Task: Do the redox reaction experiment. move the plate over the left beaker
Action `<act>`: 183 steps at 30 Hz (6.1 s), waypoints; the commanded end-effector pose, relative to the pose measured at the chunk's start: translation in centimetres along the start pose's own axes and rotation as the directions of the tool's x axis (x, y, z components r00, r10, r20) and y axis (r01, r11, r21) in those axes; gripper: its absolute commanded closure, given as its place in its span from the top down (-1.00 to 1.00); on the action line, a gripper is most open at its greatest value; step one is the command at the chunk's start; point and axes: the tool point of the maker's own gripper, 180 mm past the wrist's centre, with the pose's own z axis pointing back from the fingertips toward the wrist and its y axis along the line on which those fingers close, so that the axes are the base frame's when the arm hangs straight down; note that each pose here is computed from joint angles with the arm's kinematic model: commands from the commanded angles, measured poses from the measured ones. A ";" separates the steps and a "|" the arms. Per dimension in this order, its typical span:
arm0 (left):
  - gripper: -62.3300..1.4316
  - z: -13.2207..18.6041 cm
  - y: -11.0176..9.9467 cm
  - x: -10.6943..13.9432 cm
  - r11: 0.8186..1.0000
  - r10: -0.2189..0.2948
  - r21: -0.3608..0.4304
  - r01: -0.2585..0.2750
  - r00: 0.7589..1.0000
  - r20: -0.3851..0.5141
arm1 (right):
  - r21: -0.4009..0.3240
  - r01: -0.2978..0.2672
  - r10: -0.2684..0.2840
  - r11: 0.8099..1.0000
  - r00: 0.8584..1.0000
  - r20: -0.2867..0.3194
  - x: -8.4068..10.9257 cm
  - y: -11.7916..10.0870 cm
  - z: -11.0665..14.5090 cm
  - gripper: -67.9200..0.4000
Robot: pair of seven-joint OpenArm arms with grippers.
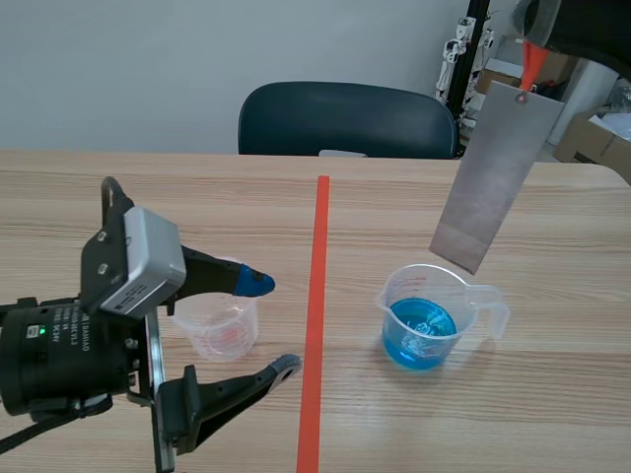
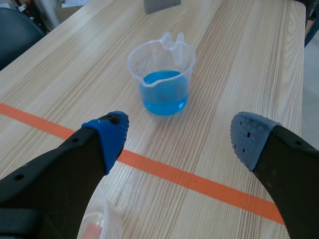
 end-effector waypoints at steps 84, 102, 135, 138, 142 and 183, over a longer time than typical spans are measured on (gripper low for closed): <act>1.00 24.4 -0.5 1.0 0.779 0.135 0.610 -0.148 0.989 0.067 | 0.067 -0.076 0.078 0.995 0.997 -0.025 2.9 7.4 -16.4 -0.99; 1.00 24.4 -0.5 1.0 0.779 0.135 0.610 -0.148 0.988 0.067 | 0.131 -0.071 0.074 0.989 0.997 -0.018 2.8 9.8 -19.5 -0.99; 1.00 24.4 -0.5 1.0 0.779 0.135 0.610 -0.148 0.989 0.067 | 0.116 -0.060 0.065 0.991 0.997 -0.038 1.8 11.0 -21.1 -0.99; 1.00 24.4 -0.5 1.0 0.779 0.135 0.610 -0.148 0.989 0.067 | 0.133 -0.035 0.042 0.990 0.998 -0.051 1.6 11.3 -21.0 -0.99; 1.00 24.4 -0.5 1.0 0.779 0.135 0.610 -0.148 0.989 0.067 | 0.139 -0.027 0.035 0.990 0.998 -0.054 1.6 11.5 -21.0 -0.99; 1.00 24.4 -0.5 1.0 0.779 0.135 0.610 -0.148 0.989 0.067 | 0.138 -0.027 0.037 0.990 0.997 -0.069 1.3 11.4 -21.0 -0.99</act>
